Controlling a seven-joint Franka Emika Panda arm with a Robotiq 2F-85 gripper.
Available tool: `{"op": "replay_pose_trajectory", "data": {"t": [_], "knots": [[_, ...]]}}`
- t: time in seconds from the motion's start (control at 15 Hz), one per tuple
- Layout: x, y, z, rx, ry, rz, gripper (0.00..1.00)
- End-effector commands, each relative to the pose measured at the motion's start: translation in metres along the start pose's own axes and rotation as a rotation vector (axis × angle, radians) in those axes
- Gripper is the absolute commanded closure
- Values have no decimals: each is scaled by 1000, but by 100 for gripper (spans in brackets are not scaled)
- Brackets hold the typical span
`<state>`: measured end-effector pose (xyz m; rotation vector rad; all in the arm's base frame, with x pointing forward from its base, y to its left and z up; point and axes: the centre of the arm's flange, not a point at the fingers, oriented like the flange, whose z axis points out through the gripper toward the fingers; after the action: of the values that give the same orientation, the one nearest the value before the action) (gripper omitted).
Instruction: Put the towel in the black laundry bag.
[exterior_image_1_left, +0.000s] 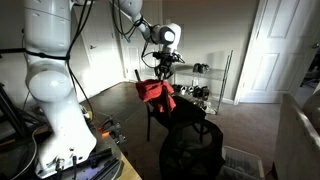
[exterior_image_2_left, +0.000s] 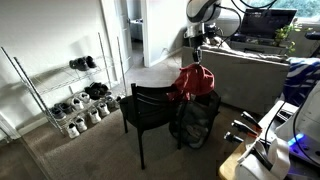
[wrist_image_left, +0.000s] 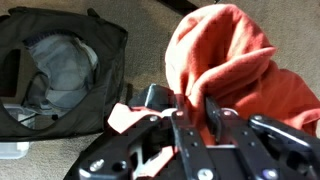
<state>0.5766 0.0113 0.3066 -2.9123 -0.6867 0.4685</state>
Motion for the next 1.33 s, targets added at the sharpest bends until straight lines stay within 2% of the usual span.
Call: {"op": "replay_pose_trajectory", "data": {"t": [0.0, 0.33, 0.47, 0.67, 1.0, 1.27], "knots": [[-33, -1, -22, 1, 20, 0, 100], [-97, -5, -66, -37, 134, 37, 98], [-127, -8, -84, -40, 202, 65, 98], [-162, -18, -112, -75, 347, 145, 98], [-183, -37, -142, -171, 551, 291, 98], [-182, -48, -147, -248, 679, 445, 98]]}}
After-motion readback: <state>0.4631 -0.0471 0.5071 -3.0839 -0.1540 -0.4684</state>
